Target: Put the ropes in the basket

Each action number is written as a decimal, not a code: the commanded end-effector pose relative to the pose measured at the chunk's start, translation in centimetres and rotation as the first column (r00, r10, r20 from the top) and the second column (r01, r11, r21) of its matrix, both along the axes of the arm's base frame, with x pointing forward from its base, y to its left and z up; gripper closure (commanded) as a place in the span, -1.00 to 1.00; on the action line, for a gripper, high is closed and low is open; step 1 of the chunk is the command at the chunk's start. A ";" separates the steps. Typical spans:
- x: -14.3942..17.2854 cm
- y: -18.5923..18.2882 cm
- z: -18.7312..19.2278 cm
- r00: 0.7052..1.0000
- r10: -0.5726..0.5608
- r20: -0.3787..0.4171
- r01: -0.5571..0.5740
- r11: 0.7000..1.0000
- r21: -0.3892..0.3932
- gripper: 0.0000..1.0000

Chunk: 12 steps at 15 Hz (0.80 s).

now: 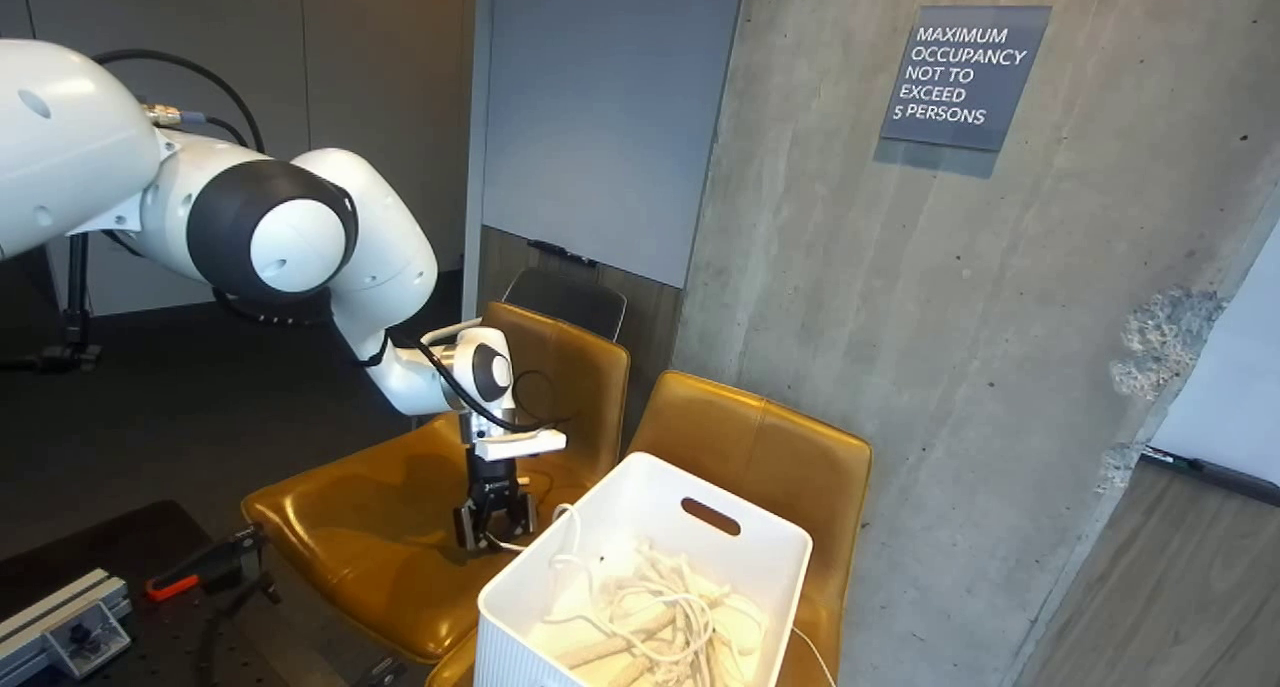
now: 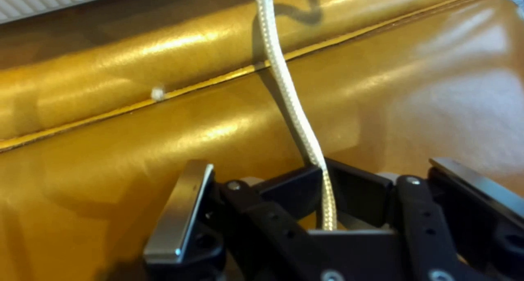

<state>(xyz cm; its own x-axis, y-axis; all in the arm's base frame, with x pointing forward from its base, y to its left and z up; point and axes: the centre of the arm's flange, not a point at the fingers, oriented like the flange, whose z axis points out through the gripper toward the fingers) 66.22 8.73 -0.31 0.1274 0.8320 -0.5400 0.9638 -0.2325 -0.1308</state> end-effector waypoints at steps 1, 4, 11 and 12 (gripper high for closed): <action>-0.6 -0.5 2.6 1.000 -0.012 0.029 0.013 1.000 -0.008 1.00; -1.7 -0.8 7.1 0.998 -0.035 0.061 0.036 0.999 -0.013 1.00; -0.4 -4.4 21.8 0.960 -0.174 0.217 0.175 0.984 0.015 1.00; 0.2 -5.6 24.0 0.947 -0.204 0.248 0.205 0.978 0.022 1.00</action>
<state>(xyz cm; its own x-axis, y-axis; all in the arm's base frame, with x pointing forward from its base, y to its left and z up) 67.43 6.23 17.12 0.3290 0.7965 -0.5072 0.9343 -0.3526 0.0524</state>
